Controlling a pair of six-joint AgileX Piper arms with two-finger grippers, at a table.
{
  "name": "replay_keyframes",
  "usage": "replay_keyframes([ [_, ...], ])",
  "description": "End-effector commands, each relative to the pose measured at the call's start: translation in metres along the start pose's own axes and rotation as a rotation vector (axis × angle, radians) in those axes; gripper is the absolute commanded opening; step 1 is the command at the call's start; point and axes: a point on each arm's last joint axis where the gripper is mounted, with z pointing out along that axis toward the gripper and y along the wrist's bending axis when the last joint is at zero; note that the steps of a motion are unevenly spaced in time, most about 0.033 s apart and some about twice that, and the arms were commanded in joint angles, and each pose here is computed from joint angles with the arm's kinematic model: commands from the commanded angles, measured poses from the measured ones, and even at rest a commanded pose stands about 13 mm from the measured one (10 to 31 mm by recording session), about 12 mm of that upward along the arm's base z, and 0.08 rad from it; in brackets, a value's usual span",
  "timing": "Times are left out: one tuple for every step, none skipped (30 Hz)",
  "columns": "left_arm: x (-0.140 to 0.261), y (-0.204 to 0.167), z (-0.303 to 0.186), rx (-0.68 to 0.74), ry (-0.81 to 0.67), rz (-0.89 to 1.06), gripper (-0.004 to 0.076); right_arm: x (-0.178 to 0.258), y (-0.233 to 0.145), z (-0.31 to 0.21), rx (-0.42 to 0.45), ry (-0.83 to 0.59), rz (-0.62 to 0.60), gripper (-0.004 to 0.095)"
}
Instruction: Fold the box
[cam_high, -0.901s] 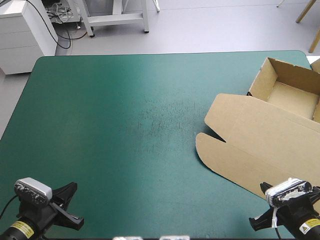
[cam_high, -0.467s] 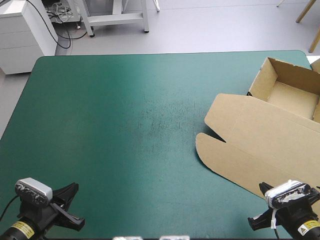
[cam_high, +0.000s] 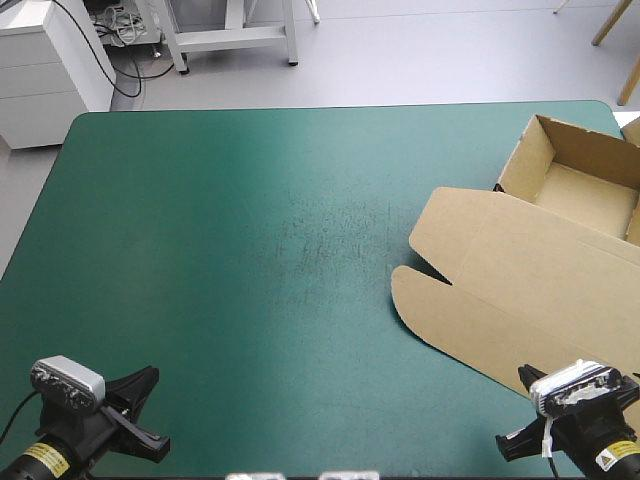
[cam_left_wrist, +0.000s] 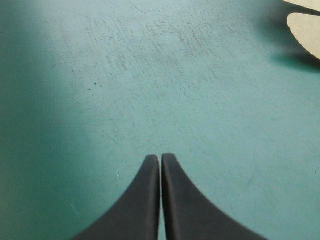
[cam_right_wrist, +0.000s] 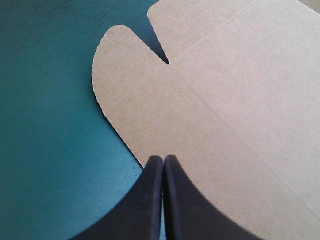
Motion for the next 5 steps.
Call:
replay_keyframes([
  [-0.0126, -0.0007, -0.0033, 0.004, -0.082, -0.017, -0.0008, -0.0122, -0.0028, -0.0036, 0.021, -0.079, 0.009, -0.0021],
  [-0.0126, -0.0007, -0.0033, 0.004, -0.082, -0.017, -0.0008, -0.0122, -0.0028, -0.0036, 0.021, -0.079, 0.009, -0.0021],
  [-0.0126, -0.0007, -0.0033, 0.004, -0.082, -0.017, -0.0008, -0.0122, -0.0028, -0.0036, 0.021, -0.079, 0.009, -0.0021],
  [-0.0126, -0.0007, -0.0033, 0.004, -0.082, -0.017, -0.0008, -0.0122, -0.0028, -0.0036, 0.021, -0.079, 0.009, -0.0021],
  [-0.0126, -0.0007, -0.0033, 0.004, -0.082, -0.017, -0.0008, -0.0122, -0.0028, -0.0036, 0.021, -0.079, 0.009, -0.0021],
])
